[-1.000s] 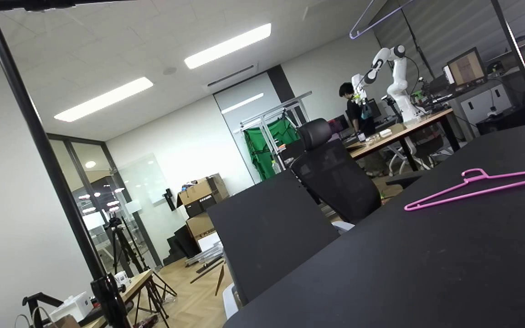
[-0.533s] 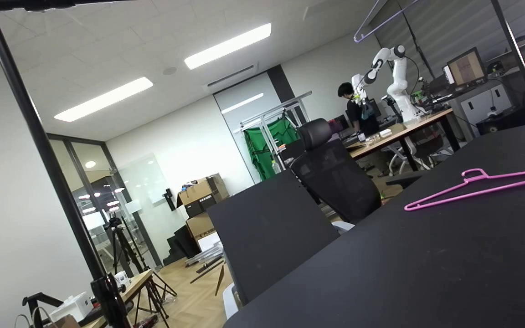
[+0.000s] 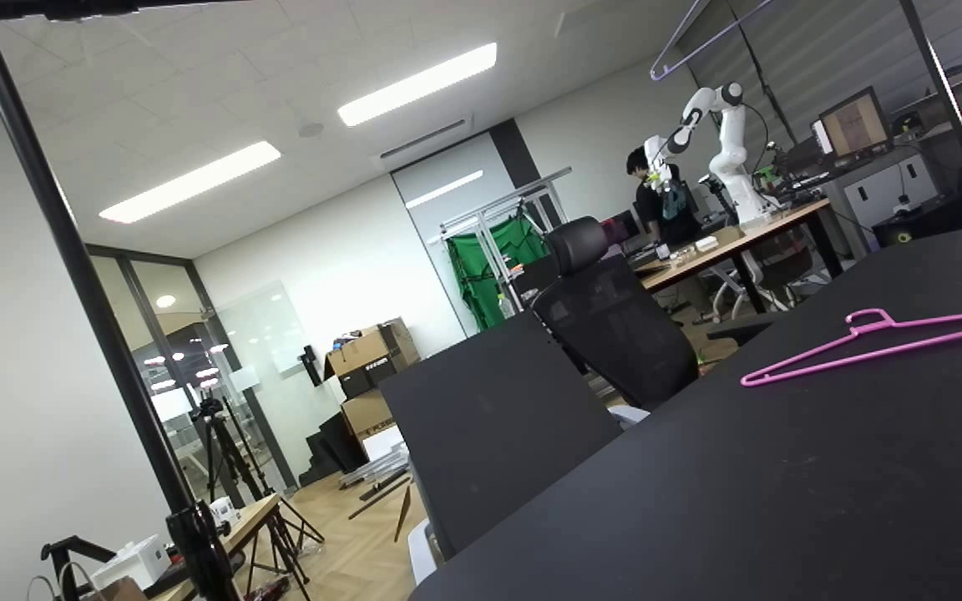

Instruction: Hang up the blue hang wire on the rack

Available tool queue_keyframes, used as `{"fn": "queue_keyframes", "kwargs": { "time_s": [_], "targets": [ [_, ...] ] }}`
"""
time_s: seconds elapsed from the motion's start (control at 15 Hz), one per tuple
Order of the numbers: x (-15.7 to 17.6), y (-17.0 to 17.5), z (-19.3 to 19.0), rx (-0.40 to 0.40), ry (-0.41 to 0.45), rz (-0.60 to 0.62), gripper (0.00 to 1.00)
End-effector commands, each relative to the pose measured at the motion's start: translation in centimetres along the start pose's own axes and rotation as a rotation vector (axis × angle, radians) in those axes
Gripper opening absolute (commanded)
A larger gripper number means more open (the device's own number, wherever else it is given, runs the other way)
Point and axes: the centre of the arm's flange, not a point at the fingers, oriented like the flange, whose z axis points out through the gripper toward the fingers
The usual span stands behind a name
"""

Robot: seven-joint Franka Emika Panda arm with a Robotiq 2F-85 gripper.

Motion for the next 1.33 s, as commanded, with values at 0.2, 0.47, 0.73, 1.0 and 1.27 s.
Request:
{"fn": "queue_keyframes", "kwargs": {
  "time_s": [0.2, 0.47, 0.73, 1.0, 1.27],
  "targets": [
    [-0.1, -0.1, 0.0, 0.015, -0.012, 0.007, 0.08],
    [-0.1, -0.2, 0.0, 0.017, -0.014, 0.007, 0.08],
    [-0.1, -0.2, -0.1, 0.019, -0.014, 0.007, 0.08],
    [0.3, -0.6, -0.4, -0.003, 0.002, 0.021, 0.02],
    [1.1, -1.4, -1.1, -0.026, 0.033, 0.027, 0.02]
  ]
}}
